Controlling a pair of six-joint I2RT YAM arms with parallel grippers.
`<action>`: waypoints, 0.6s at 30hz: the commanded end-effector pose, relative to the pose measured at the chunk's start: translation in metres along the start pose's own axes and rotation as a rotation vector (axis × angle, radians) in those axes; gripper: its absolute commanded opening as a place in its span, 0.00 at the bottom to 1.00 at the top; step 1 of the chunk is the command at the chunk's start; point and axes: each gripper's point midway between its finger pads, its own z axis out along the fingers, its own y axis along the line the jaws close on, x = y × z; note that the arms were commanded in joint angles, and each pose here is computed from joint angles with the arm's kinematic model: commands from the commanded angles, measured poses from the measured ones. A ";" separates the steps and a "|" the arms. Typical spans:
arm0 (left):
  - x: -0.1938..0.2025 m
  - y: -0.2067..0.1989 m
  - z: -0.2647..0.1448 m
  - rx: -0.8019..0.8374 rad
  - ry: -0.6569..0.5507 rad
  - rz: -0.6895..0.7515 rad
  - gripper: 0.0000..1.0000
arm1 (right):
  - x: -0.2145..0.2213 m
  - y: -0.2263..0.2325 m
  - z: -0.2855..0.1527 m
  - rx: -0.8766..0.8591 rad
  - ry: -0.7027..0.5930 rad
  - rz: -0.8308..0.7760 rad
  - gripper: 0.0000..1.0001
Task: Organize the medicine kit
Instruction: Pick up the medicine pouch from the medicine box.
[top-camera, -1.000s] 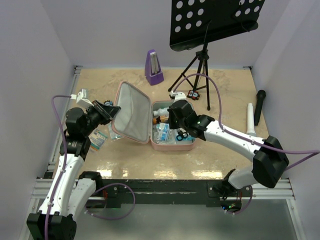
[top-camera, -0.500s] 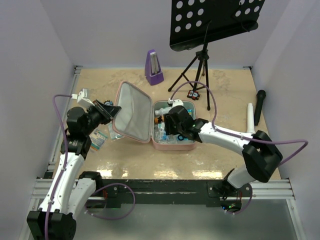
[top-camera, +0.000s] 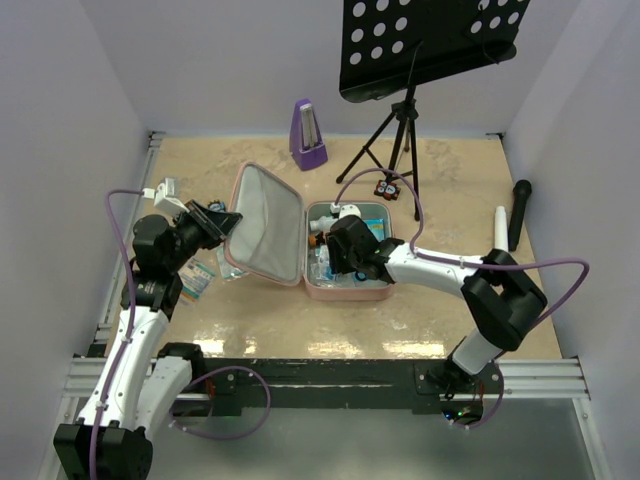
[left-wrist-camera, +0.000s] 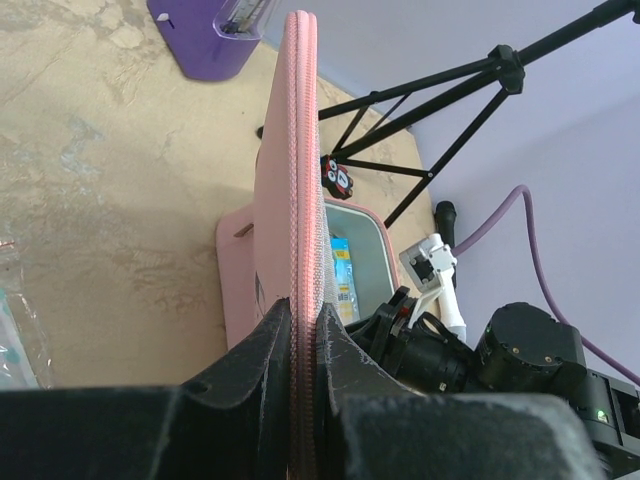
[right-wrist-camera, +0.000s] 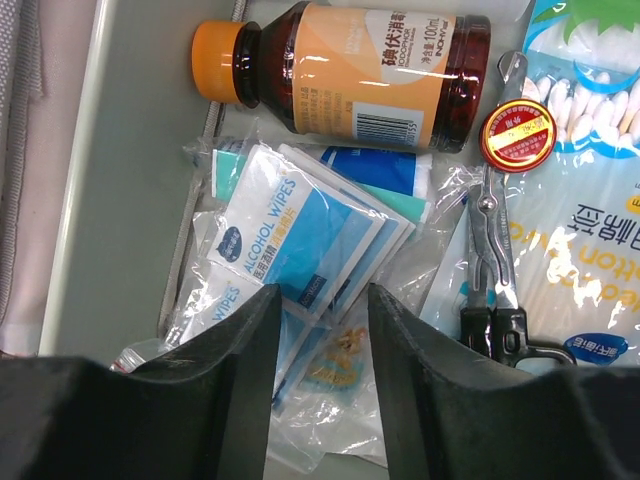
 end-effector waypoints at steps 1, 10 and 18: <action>-0.003 -0.005 0.000 0.032 -0.017 0.039 0.00 | -0.015 0.007 0.003 -0.012 -0.040 0.001 0.39; -0.002 -0.003 0.001 0.029 -0.014 0.040 0.00 | -0.013 0.006 0.001 -0.015 -0.038 0.007 0.15; -0.001 -0.002 0.001 0.027 -0.012 0.039 0.00 | -0.032 0.014 -0.020 -0.052 -0.074 0.024 0.00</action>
